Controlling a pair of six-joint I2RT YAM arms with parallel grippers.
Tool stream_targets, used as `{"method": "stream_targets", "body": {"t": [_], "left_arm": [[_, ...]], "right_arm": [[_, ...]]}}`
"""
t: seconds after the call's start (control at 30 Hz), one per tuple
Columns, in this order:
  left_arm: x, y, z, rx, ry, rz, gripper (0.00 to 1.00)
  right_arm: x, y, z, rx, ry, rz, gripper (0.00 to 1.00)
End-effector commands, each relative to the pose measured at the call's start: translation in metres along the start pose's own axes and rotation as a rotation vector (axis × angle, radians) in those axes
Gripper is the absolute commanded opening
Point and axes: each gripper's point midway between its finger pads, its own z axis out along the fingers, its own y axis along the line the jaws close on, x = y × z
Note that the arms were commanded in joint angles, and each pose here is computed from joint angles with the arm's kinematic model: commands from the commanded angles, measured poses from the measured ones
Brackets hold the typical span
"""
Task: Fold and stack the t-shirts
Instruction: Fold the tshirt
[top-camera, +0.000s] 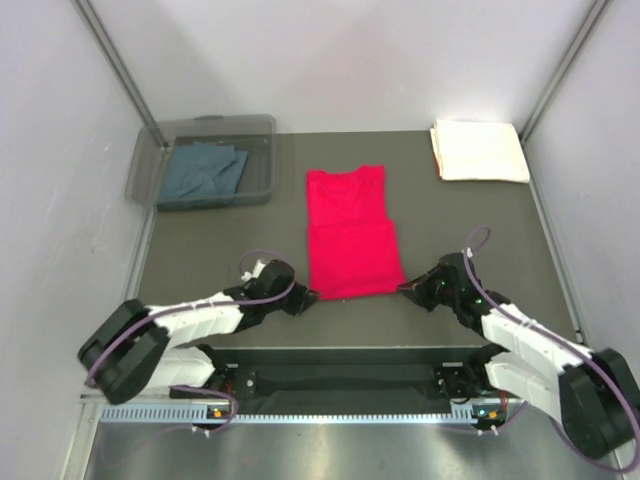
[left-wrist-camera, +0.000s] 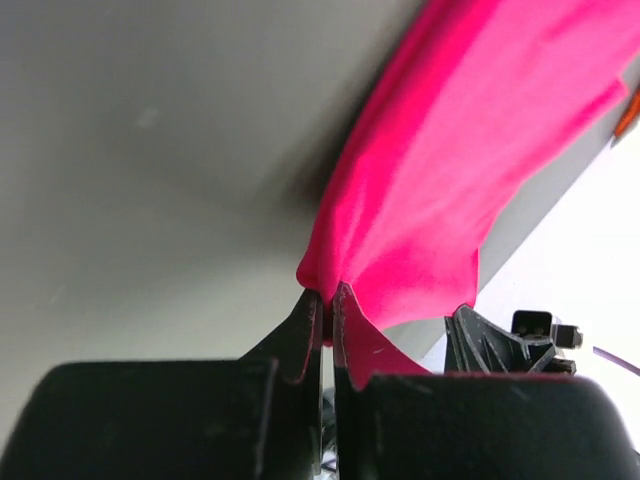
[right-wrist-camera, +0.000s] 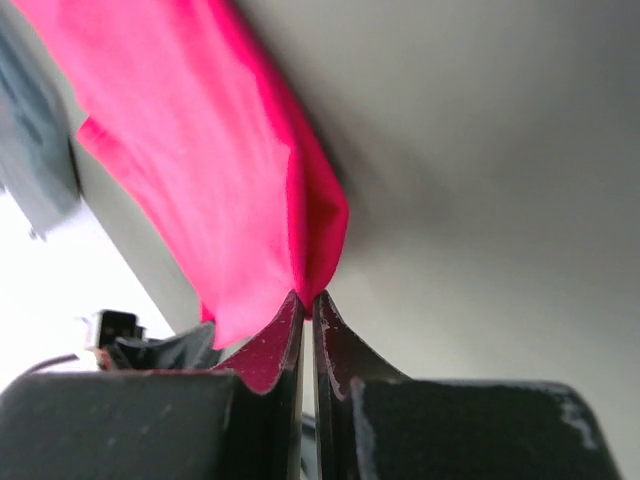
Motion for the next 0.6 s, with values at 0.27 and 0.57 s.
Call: {"method": "stream_targets", "body": {"t": [0.27, 0.57], "left_arm": [[0.028, 0.050, -0.065, -0.047, -0.016, 0.041, 0.00], [0.046, 0.041, -0.090, -0.021, -0.004, 0.093, 0.00]], "right_arm": [[0.059, -0.032, -0.054, 0.005, 0.040, -0.028, 0.00], [0.093, -0.013, -0.077, -0.025, 0.074, -0.082, 0.00]]}}
